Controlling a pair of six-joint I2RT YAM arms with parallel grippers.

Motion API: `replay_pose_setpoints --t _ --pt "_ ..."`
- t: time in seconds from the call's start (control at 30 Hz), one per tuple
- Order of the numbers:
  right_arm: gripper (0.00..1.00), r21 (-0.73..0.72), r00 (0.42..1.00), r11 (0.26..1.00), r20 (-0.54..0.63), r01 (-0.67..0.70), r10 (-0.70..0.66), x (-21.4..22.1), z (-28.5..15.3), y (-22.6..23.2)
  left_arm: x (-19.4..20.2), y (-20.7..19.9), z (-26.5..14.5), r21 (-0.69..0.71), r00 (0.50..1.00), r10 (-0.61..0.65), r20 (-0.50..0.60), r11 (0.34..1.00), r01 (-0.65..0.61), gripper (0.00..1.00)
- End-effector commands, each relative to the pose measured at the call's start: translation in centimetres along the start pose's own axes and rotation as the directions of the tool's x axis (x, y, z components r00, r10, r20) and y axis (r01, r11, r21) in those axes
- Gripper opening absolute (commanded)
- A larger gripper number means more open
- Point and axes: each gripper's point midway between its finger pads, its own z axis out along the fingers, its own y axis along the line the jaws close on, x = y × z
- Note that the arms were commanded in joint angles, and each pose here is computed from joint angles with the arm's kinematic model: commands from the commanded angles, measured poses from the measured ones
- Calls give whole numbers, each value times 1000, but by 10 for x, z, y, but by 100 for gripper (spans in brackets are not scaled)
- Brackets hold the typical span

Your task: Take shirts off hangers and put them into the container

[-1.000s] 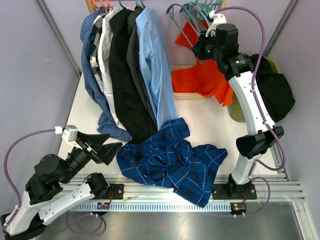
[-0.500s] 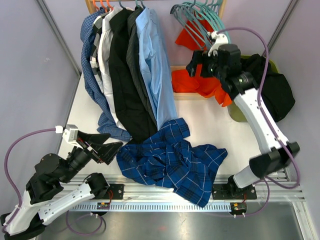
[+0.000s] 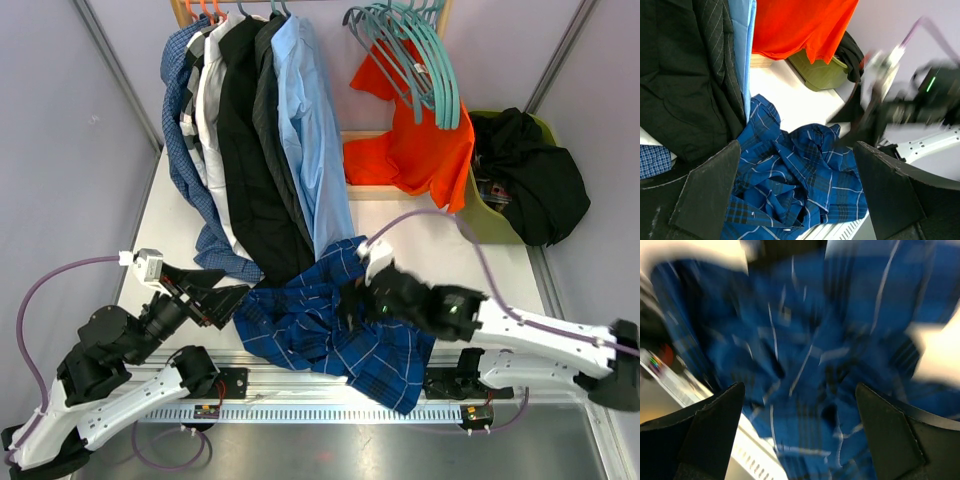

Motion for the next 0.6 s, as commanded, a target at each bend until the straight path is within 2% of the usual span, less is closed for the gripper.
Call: replay_pose_setpoints --t 0.0,0.17,0.4,0.47,0.5,0.53,0.57 --pt "99 47 994 995 -62 -86 89 59 10 20 -3 -6 1 25 1000 -25 14 999 25 99" --pt "99 81 990 992 -93 -102 109 95 27 44 3 -6 2 33 999 -44 5 999 44 99" --pt "99 -62 984 983 -51 -172 169 97 65 92 5 -2 -7 34 998 -63 12 997 62 99" --pt "99 -29 987 986 -23 -162 161 90 76 95 5 -1 -10 38 997 -72 17 997 71 99" --pt "99 52 991 992 -65 -116 119 107 89 85 6 -1 -11 39 997 -76 19 996 75 99" --pt "99 122 993 988 -58 -95 103 107 95 77 6 0 -12 40 997 -78 20 996 77 99" --pt "99 150 992 982 -41 -112 119 92 99 89 5 -1 -14 48 996 -85 28 995 83 99"
